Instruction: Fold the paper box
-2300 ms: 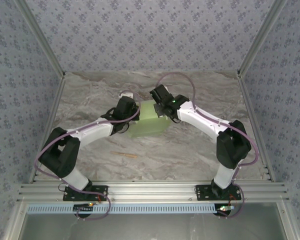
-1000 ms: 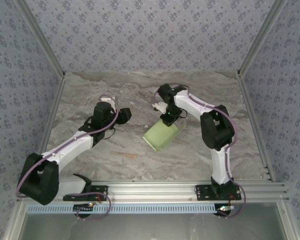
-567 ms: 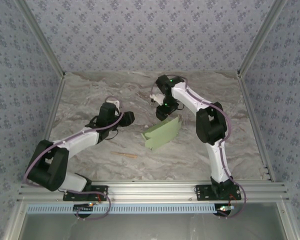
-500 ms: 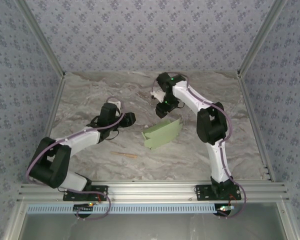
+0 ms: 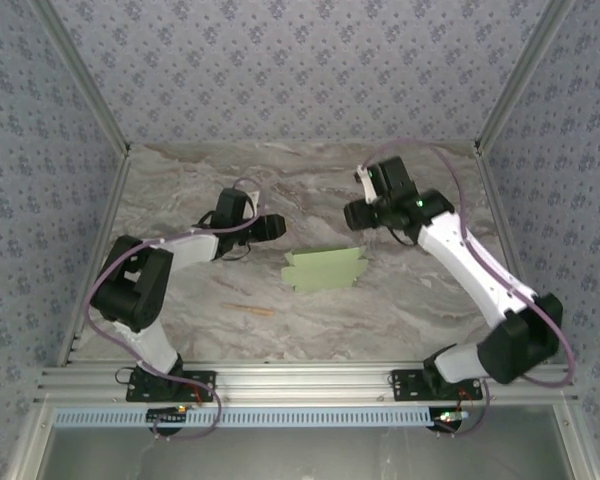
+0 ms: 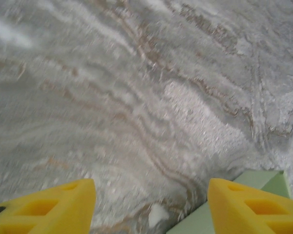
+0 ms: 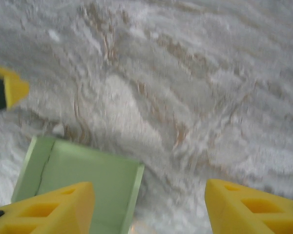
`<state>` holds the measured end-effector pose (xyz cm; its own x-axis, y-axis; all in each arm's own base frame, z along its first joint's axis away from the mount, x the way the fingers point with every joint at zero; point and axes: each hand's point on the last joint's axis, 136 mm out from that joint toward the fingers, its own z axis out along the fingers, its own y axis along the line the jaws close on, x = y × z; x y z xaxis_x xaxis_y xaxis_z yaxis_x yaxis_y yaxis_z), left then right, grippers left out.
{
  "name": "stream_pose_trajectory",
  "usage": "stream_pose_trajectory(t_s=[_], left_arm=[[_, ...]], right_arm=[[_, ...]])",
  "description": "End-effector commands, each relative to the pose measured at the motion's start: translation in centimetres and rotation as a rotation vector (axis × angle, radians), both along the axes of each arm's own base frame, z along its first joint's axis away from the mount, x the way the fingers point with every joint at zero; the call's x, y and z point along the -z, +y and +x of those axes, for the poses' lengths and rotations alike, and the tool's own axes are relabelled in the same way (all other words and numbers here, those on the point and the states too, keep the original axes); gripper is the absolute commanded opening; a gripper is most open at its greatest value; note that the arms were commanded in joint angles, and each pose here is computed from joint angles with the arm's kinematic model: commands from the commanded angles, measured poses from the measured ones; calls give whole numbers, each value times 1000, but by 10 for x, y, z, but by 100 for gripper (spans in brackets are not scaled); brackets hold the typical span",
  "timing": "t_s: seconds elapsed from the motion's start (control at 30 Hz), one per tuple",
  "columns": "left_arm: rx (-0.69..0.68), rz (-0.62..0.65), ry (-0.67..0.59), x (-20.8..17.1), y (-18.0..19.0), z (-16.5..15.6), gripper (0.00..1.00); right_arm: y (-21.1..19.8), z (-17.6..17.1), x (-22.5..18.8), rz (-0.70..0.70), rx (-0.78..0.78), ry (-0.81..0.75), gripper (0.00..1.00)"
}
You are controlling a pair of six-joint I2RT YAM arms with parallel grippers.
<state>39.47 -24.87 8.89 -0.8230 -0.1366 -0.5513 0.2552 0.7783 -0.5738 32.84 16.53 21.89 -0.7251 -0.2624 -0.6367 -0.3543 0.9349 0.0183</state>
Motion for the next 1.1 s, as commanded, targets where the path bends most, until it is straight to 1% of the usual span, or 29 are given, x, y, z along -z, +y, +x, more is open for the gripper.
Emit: stream_pose_trajectory(t_s=[0.0,0.13,0.23,0.27,0.3,0.37,0.4,0.47,0.57,0.73,0.77,0.83,0.9,0.97,1.07], left_arm=[[54,25,11,4,-4,10,62],[90,36,28,11,-12,22,62],[127,31,38,14,-22,27,60],[137,36,43,16,-24,27,60],[146,44,48,18,-27,28,59],[166,57,57,20,-32,26,59],[168,66,59,20,-32,25,58],[159,77,57,19,-31,24,58],[127,98,56,16,-25,24,58],[54,138,16,3,-9,29,58],[31,142,5,-1,-5,29,58],[-42,160,-27,-10,11,28,58],[-102,174,-46,-15,26,21,58],[-138,166,-37,-16,35,7,58],[-133,155,17,-2,36,-25,56]], right_arm=[[4,-40,34,-3,-10,62,63],[41,-108,57,94,-248,143,61],[60,-147,84,118,-363,212,59],[64,-150,91,116,-372,209,59],[59,-150,102,75,-343,212,59],[37,-136,113,10,-200,208,60],[27,-133,115,-6,-154,228,59],[13,-112,108,22,-75,210,59],[6,-95,98,79,-37,208,57],[7,-83,88,61,-42,191,57],[1,-81,86,52,-18,186,58],[-22,-79,85,38,84,197,59],[-48,-75,84,29,182,190,60],[-68,-75,87,13,251,203,60],[-70,-79,104,8,284,256,58]])
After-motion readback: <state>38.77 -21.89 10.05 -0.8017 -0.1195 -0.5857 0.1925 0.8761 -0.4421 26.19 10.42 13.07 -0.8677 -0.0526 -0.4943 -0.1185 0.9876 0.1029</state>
